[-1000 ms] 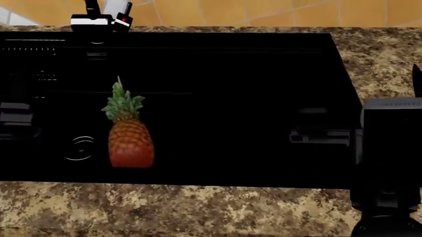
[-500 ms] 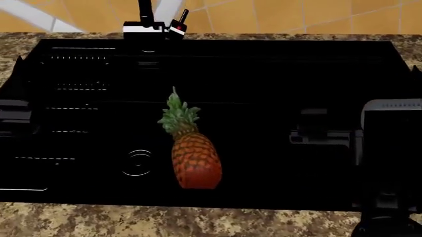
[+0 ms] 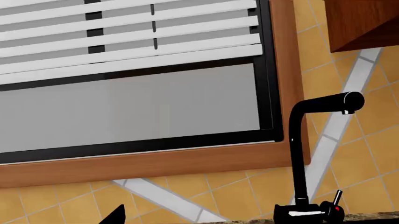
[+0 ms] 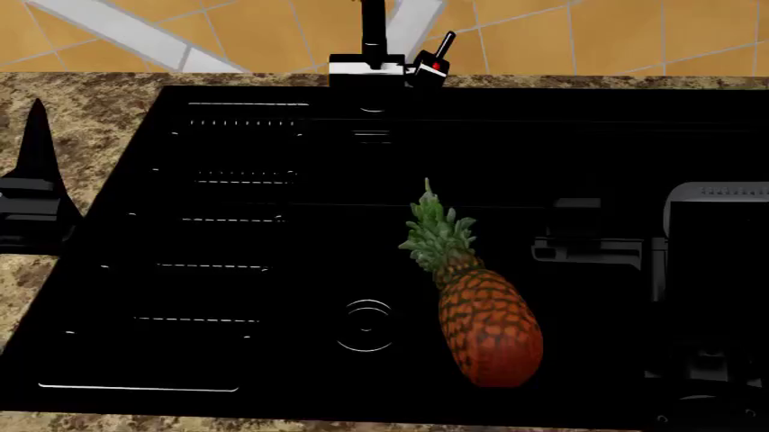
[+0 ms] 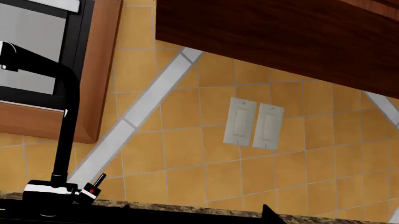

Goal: Turn the sink spout to the left.

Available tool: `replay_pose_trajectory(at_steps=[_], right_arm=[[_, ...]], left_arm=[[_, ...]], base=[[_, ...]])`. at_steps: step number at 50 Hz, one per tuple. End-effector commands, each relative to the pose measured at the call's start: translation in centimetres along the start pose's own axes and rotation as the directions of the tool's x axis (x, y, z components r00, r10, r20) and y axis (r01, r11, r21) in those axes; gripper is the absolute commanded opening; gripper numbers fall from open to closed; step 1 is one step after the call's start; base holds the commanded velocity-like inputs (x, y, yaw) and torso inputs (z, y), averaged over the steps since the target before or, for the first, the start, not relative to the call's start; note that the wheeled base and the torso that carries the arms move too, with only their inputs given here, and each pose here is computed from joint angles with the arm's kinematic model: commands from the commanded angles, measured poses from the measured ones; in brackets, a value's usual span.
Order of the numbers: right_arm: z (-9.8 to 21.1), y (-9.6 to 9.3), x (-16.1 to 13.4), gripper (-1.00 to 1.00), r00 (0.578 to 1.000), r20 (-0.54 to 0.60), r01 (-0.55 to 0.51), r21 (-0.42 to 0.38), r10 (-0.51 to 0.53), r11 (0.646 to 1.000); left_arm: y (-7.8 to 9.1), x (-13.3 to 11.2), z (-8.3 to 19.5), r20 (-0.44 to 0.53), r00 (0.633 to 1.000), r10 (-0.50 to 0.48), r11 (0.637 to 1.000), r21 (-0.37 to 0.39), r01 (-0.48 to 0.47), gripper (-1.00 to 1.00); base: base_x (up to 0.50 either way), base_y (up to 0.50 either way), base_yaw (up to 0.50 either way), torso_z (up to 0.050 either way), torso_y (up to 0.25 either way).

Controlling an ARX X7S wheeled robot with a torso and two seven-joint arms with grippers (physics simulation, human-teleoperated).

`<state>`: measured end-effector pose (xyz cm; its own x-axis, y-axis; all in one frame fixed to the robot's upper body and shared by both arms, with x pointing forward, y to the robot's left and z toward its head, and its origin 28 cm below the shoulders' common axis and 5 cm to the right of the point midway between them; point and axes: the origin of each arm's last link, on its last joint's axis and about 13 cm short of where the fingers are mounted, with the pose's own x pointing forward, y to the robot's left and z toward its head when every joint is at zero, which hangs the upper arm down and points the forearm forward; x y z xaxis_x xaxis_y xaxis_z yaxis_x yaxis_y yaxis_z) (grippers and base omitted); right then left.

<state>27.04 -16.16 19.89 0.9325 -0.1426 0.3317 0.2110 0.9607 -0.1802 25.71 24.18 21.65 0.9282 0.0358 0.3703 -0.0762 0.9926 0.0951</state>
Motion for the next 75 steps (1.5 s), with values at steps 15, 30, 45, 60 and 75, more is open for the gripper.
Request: replay_pose_trajectory(at_steps=[15, 30, 45, 60, 75], right_arm=[[-0.3, -0.2, -0.2, 1.0, 1.0, -0.007, 0.018, -0.003, -0.018, 1.0], [-0.4, -0.2, -0.2, 1.0, 1.0, -0.014, 0.024, -0.007, -0.024, 1.0], [-0.3, -0.2, -0.1, 1.0, 1.0, -0.011, 0.019, 0.006, -0.019, 1.0], [-0.5, 0.0, -0.2, 1.0, 1.0, -0.019, 0.017, 0.006, -0.017, 1.0], [0.9, -0.1, 0.0, 1.0, 0.998, -0.022, 0.055, 0.0, -0.055, 0.998]], left_arm=[[-0.2, 0.3, 0.1, 0.003, 1.0, -0.01, 1.0, -0.005, 0.01, 1.0], [-0.2, 0.3, 0.2, 0.006, 1.0, -0.01, 1.0, -0.004, 0.01, 1.0], [-0.3, 0.4, 0.1, 0.003, 1.0, -0.013, 1.0, -0.003, 0.013, 1.0], [-0.3, 0.3, -0.1, 0.0, 1.0, -0.018, 1.0, -0.009, 0.018, 1.0], [-0.4, 0.3, -0.5, -0.007, 1.0, -0.019, 1.0, -0.014, 0.019, 1.0]], base=[[0.1, 0.44, 0.0, 0.0, 0.0], [0.1, 0.35, 0.0, 0.0, 0.0], [0.1, 0.2, 0.0, 0.0, 0.0], [0.15, 0.0, 0.0, 0.0, 0.0], [0.0, 0.0, 0.0, 0.0, 0.001]])
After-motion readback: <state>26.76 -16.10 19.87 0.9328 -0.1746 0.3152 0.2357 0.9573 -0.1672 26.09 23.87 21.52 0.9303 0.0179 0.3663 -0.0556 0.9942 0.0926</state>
